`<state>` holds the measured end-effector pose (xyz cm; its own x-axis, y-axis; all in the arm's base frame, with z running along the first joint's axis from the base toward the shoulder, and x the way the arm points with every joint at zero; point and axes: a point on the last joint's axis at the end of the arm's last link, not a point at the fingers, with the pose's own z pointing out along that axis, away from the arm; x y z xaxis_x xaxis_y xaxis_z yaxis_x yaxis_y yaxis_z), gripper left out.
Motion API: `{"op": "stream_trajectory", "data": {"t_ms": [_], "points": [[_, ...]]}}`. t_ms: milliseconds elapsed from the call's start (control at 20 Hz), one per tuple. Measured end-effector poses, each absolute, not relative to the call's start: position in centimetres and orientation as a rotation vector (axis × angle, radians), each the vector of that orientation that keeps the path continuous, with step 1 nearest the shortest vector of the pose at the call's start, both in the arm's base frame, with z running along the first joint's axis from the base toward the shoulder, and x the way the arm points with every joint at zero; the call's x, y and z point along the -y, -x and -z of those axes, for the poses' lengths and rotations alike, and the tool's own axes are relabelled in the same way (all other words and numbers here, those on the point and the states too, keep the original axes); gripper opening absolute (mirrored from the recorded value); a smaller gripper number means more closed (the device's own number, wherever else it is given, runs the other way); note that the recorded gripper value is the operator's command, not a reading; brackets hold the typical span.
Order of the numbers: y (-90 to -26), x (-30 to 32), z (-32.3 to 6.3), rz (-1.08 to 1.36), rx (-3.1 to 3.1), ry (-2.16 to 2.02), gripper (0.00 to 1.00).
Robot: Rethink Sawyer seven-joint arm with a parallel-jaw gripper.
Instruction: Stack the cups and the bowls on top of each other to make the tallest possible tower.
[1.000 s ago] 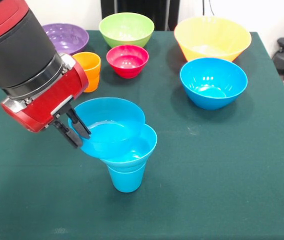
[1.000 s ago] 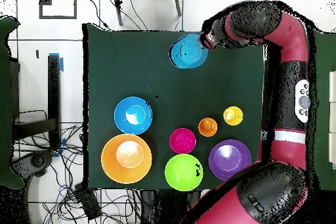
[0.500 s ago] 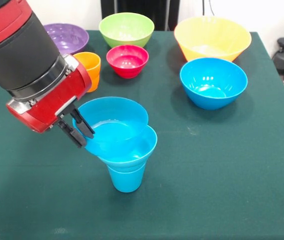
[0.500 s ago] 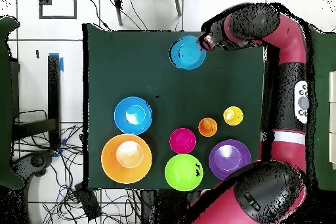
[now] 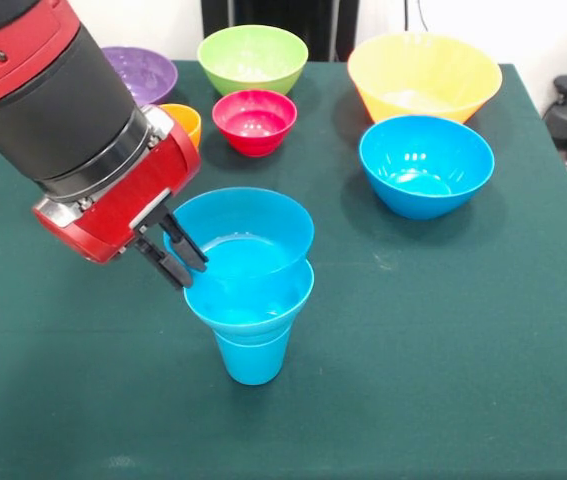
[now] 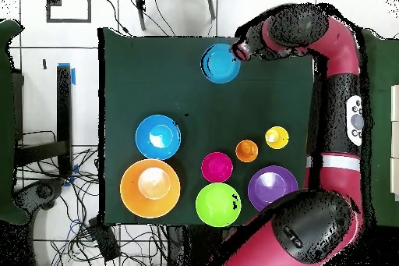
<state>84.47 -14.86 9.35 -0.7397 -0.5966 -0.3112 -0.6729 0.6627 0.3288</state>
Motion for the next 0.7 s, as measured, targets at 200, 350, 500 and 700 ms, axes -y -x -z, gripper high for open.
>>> {"op": "stream_trajectory", "data": {"t_ms": [200,350,500,700], "points": [[-84.55,14.61,-9.6,-0.664,-2.69,1.031,0.0],[-84.56,14.61,-9.58,-0.667,-2.689,1.023,0.0],[-84.51,14.77,-9.34,-0.665,-2.69,1.006,0.0],[-84.56,14.87,-9.22,-0.662,-2.686,0.99,0.0]]}}
